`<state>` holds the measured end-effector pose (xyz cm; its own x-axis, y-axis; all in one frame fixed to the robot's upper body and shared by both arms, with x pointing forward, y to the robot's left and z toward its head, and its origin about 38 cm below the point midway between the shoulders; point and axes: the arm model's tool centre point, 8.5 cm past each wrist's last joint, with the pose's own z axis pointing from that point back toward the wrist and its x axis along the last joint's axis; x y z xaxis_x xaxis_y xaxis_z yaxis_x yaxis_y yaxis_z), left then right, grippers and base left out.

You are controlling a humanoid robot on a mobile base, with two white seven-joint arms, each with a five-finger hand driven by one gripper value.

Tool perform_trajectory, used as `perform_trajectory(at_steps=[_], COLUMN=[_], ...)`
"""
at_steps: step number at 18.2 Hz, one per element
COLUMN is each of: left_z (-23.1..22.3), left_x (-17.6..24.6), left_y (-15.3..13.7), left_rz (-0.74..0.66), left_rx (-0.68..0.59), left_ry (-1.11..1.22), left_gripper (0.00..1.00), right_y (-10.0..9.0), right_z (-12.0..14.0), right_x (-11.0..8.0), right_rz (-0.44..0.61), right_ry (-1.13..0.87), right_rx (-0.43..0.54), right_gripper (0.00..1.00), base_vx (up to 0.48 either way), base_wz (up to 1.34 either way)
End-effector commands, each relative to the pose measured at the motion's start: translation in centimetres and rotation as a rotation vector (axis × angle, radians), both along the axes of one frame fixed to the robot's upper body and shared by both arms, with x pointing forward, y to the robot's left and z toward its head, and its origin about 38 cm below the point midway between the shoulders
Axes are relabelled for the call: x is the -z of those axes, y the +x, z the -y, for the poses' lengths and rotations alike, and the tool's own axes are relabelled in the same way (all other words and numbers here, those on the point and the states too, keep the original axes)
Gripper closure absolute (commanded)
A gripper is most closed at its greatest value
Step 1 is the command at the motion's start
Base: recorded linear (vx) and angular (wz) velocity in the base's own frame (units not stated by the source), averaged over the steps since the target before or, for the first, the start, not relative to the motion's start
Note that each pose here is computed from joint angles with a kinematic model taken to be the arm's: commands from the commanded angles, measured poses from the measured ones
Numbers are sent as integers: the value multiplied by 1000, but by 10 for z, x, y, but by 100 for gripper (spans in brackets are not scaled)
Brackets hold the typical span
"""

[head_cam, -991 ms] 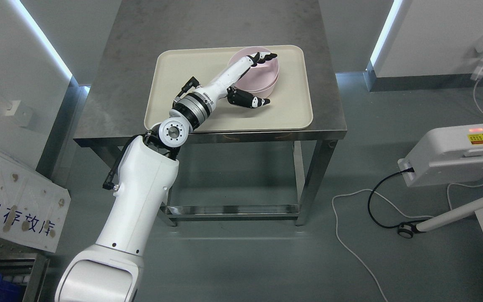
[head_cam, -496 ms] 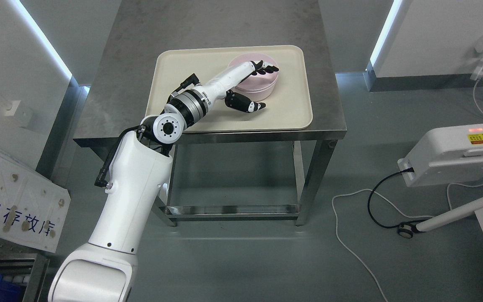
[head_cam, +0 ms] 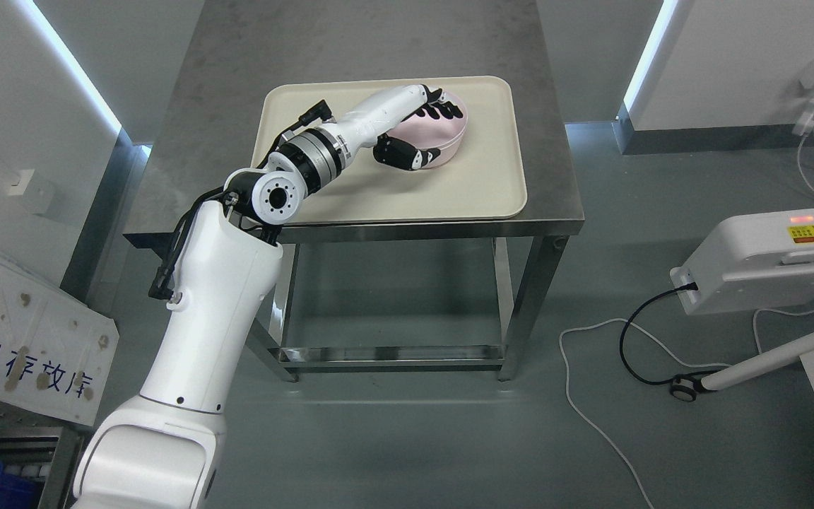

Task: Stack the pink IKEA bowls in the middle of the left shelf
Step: 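Grip the rim of the stacked pink bowls with the left hand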

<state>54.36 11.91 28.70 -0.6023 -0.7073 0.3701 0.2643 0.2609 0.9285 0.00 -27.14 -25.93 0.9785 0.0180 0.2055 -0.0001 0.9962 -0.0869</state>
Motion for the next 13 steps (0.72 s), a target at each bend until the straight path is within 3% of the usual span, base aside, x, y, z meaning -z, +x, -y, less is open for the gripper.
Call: perform_trajectory(at_steps=[1,13], left_z=[-7,-15], left_x=[8,14], left_y=[0,3], left_rz=[11,6], left_rx=[-29,-64], left_ry=[111,170], left_gripper=[49,51], right_y=[6,6], right_z=[11,11], right_x=[-1,-1], right_rz=[17,17], right_ry=[-18,-18], right_rx=[4,4], right_gripper=[0,0], base_vx=[0,0], base_wz=[0,0])
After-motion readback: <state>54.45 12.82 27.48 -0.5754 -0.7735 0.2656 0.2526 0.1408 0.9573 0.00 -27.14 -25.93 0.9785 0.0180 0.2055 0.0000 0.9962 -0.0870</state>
